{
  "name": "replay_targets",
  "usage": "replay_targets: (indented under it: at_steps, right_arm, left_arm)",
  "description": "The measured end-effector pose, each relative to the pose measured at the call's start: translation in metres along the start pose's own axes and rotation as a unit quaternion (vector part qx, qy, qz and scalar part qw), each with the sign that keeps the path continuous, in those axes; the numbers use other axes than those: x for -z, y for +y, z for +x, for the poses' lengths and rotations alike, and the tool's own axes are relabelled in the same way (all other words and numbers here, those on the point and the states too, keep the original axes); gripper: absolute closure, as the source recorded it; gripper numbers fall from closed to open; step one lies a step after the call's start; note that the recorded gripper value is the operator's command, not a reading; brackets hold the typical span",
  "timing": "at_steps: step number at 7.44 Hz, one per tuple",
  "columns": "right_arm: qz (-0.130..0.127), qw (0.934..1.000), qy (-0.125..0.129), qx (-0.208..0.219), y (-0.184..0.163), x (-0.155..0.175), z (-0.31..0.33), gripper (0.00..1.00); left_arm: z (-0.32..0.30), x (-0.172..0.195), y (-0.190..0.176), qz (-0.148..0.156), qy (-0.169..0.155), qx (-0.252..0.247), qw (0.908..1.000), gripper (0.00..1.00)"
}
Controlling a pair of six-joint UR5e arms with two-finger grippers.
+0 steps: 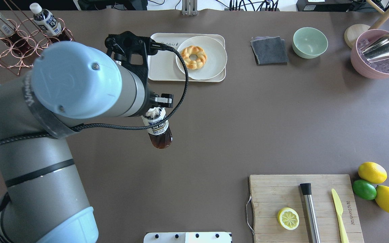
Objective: Place tea on tray
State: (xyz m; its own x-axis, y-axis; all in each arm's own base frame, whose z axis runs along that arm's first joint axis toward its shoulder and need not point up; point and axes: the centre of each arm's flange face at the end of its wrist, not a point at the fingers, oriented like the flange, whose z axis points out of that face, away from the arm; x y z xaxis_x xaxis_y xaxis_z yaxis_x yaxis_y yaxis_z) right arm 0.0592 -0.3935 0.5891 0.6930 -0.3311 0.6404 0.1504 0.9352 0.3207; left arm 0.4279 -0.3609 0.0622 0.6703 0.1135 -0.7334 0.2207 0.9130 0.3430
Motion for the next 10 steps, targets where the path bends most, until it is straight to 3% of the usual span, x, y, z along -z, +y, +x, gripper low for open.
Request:
replay_targets:
  at_steps: [4,5,7,9,10]
  right_arm:
    - [0.006,1.0000,0.002,0.006,0.002,-0.005,0.005,0.00]
    - [0.005,1.0000,0.002,0.005,0.002,-0.006,0.005,0.00]
    - [0.012,0.9999,0.003,-0.004,-0.012,-0.002,0.001,0.01]
    - [0.028,0.9994,-0.004,-0.020,-0.051,0.007,-0.017,0.01]
    - [0.043,0.9985,-0.013,-0.032,-0.081,0.016,-0.034,0.01]
  left_arm:
    - [0.039,-0.045,0.034,-0.001,-0.008,0.010,0.9999,1.00]
    - [0.043,-0.051,0.040,0.003,-0.013,0.005,0.9999,0.88]
    - [0.046,-0.054,0.046,0.005,-0.016,0.001,0.9999,0.43]
    - [0.046,-0.057,0.049,0.005,-0.015,0.001,0.9999,0.03]
    - [0.047,-0.056,0.049,0.005,-0.012,0.001,0.9999,0.03]
